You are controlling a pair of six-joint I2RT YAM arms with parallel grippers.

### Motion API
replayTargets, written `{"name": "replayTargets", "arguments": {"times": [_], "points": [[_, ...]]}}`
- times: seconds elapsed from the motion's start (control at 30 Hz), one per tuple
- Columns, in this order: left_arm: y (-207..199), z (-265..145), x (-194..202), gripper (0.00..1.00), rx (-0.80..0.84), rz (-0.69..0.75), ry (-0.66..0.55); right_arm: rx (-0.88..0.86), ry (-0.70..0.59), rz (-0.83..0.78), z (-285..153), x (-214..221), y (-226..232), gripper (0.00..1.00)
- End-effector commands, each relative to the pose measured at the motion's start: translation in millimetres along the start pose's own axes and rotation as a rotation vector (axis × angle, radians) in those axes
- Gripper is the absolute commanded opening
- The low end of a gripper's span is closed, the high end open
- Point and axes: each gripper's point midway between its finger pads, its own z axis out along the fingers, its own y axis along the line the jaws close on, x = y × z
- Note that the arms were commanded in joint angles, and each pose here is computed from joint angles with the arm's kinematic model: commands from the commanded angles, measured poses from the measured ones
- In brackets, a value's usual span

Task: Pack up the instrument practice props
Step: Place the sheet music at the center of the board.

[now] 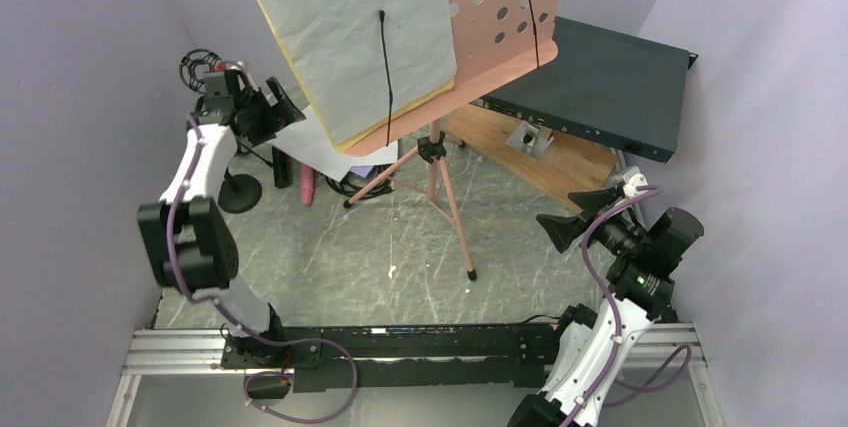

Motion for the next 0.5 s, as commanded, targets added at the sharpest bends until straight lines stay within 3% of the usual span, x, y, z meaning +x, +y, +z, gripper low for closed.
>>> {"name": "replayTargets", "arguments": {"times": [0.0, 0.2, 0.47], "points": [[-25.4, -66.3, -34.8, 0.99, 0.084, 0.021, -0.225, 0.004, -0.008, -0.06, 0.8, -3.6, -3.0, 0.99], [-46.3, -116.7, 9.4, 0.99, 0.333, -0.038, -0.177, 0.005, -0.006, -0.055, 1.2, -2.5, -4.4, 0.99], [-84.9, -206.4, 40.1, 0.99, 0.474, 0.078, -0.296, 0.012, -0.002, -0.043, 2.1, -0.3, -8.3, 0.99]]}}
